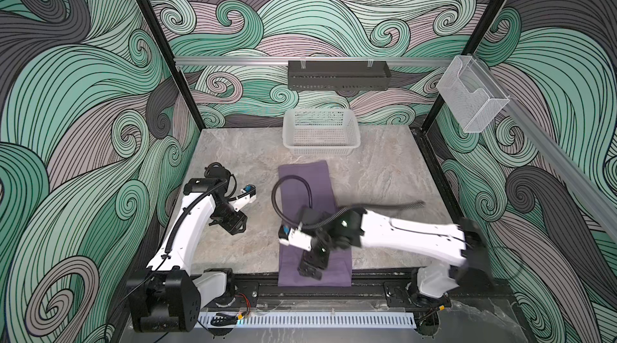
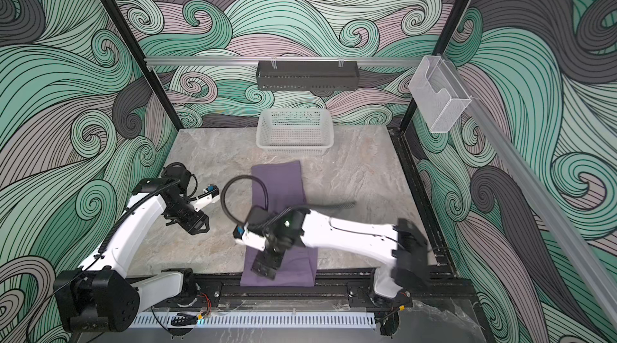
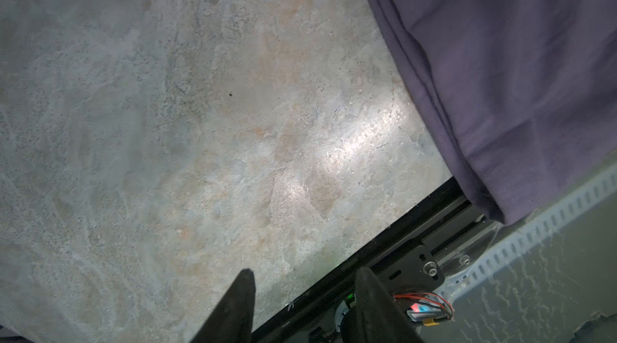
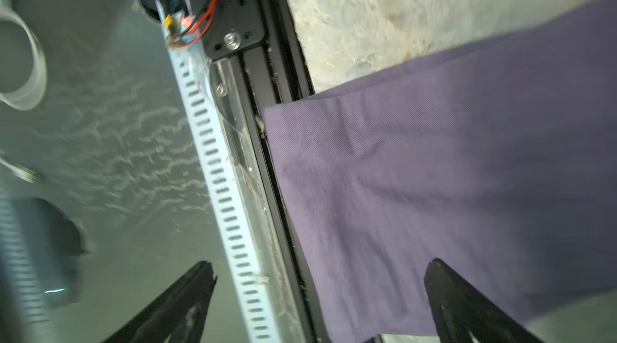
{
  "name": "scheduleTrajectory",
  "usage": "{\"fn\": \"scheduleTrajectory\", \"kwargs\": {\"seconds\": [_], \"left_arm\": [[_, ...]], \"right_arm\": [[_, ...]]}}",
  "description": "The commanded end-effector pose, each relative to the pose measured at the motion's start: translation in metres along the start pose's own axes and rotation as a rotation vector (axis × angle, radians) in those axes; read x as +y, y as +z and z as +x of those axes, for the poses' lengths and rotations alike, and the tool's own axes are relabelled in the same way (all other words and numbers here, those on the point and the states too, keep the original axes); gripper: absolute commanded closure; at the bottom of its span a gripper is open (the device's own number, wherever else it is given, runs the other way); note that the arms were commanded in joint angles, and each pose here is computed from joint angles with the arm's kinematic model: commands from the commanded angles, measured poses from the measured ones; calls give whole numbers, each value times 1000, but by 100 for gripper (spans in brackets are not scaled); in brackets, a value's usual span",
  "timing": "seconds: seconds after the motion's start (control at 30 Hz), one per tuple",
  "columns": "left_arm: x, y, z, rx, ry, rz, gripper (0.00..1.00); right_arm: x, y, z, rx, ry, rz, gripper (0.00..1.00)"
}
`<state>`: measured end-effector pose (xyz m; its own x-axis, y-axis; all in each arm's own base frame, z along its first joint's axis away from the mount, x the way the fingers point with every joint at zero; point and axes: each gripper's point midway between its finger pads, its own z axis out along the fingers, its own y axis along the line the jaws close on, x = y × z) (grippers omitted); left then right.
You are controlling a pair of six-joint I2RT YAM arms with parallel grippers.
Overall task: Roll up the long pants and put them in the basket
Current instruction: Adjust the long pant at the center of the board, then roll the long pant at the center of the board.
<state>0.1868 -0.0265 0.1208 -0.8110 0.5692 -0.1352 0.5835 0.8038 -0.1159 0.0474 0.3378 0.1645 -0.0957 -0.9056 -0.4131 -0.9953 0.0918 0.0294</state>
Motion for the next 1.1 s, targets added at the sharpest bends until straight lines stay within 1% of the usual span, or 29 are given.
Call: {"fn": "scheduleTrajectory", "kwargs": {"seconds": [0.0,0.1,0.17,0.2,0.23,0.3,0.37,0.47,0.6,0.67,0.77,0.83,0.93,0.97,1.0,1.07], "left_arm": [[4,4,-15,-31,-9,32,49],[1,10,-22,-39,-18,78,50],[-2,15,-25,-45,-21,107,50],[-4,16,-25,-40,-27,124,45],[-5,16,-27,-45,-29,135,43],[-4,22,-27,-56,-22,134,41],[-4,30,-27,-68,-9,130,41],[-8,26,-27,-65,-14,152,40],[-3,29,-29,-96,6,111,39],[-5,29,-27,-103,-1,113,39],[-8,33,-27,-120,4,119,39],[-8,35,-27,-127,4,122,39],[-9,35,-28,-128,2,127,38],[-9,35,-28,-126,4,128,38],[-8,35,-28,-122,8,126,38],[-6,34,-28,-114,9,118,38]], "right_arm": [[-43,0,45,44,-183,385,1],[-33,4,52,-19,-184,325,1],[-25,7,49,-20,-208,303,1],[-19,11,51,0,-264,312,1],[-14,14,53,14,-329,351,1],[-15,22,62,67,-455,493,1],[-11,33,74,102,-514,538,1],[1,43,80,96,-541,571,1],[0,68,92,67,-553,613,1],[-7,68,87,96,-575,705,1],[-11,82,89,188,-612,747,1],[-16,92,93,246,-633,810,3],[-21,106,99,301,-651,867,11],[-22,109,100,308,-646,868,21],[-21,111,99,310,-647,866,36],[-22,110,99,308,-640,876,71]]}}
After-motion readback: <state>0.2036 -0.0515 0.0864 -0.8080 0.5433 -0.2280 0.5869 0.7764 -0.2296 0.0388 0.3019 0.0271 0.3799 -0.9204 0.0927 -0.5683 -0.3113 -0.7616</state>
